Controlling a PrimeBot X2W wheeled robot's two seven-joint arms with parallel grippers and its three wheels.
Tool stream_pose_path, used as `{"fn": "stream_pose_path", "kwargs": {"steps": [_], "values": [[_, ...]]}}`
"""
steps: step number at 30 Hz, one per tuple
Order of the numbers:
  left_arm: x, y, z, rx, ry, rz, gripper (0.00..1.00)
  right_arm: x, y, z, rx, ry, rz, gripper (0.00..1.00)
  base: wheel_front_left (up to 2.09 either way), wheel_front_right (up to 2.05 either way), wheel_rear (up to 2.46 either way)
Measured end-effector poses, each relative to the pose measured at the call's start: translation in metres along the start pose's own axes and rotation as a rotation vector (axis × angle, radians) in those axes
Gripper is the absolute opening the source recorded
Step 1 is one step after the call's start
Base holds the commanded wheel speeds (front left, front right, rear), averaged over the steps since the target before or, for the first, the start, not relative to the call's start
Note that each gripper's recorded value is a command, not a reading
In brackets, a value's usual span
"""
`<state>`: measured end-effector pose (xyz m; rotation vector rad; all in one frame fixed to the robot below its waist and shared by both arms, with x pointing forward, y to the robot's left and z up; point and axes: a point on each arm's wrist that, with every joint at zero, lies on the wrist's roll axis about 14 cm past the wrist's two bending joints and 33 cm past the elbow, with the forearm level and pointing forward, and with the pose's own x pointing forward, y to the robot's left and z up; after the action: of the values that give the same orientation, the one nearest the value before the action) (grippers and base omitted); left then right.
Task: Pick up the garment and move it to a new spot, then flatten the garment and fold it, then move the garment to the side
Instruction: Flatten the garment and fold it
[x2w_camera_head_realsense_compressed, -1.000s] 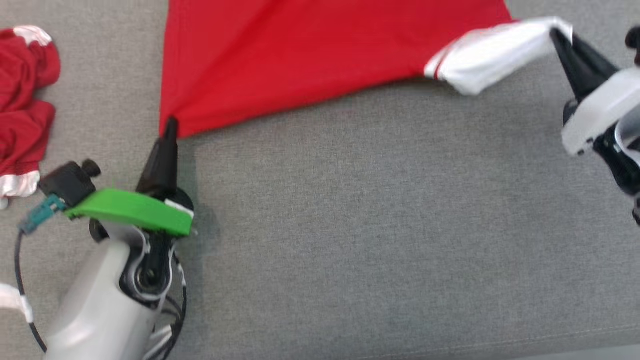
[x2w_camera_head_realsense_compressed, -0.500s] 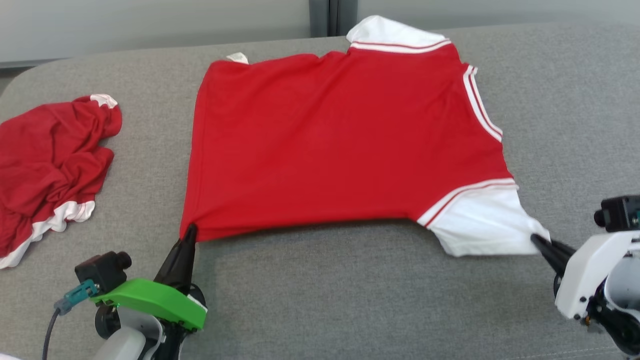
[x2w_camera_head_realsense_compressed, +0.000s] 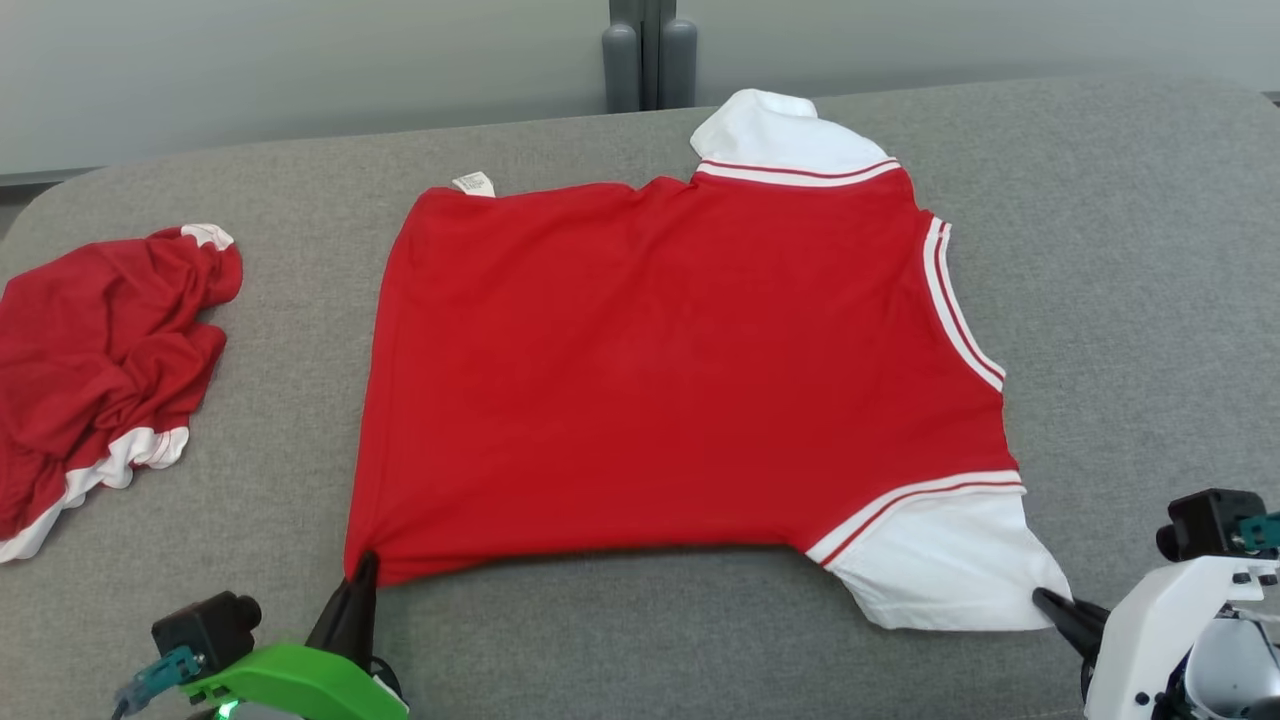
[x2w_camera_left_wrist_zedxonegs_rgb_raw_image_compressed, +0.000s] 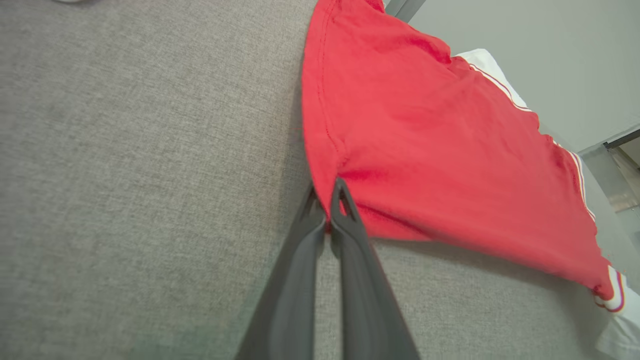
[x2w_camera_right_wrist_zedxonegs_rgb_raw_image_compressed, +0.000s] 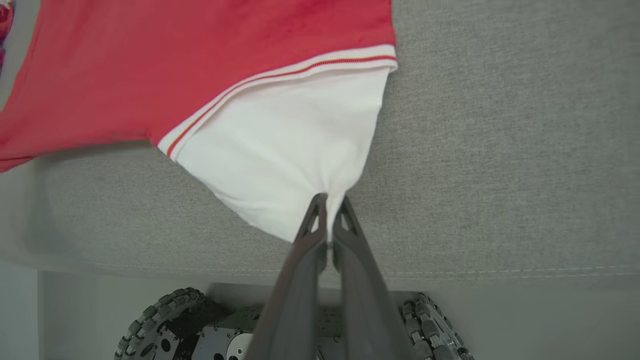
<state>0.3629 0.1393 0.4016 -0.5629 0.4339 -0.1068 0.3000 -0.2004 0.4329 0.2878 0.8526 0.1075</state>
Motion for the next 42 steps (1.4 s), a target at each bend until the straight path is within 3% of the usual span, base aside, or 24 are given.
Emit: {"fn": "stream_pose_path", "kwargs": {"steps": [9, 14, 28, 42], "values": [[-0.023, 0.004, -0.013, 0.01, 0.049, 0.033, 0.0, -0.008, -0.005, -0.005, 0.021, 0.019, -0.038, 0.0, 0.0, 0.0, 0.0], [-0.023, -0.007, -0.003, 0.026, 0.034, 0.001, 0.0, -0.01, -0.002, 0.022, -0.024, -0.075, -0.042, 0.0, 0.0, 0.0, 0.0], [0.029, -0.038, 0.033, 0.084, 0.056, -0.055, 0.0, 0.023, 0.017, 0.109, -0.181, -0.291, 0.03, 0.0, 0.0, 0.0, 0.0], [0.074, -0.024, 0.035, 0.102, 0.098, 0.02, 0.0, 0.062, 0.029, 0.157, -0.326, -0.427, 0.058, 0.0, 0.0, 0.0, 0.0]]}}
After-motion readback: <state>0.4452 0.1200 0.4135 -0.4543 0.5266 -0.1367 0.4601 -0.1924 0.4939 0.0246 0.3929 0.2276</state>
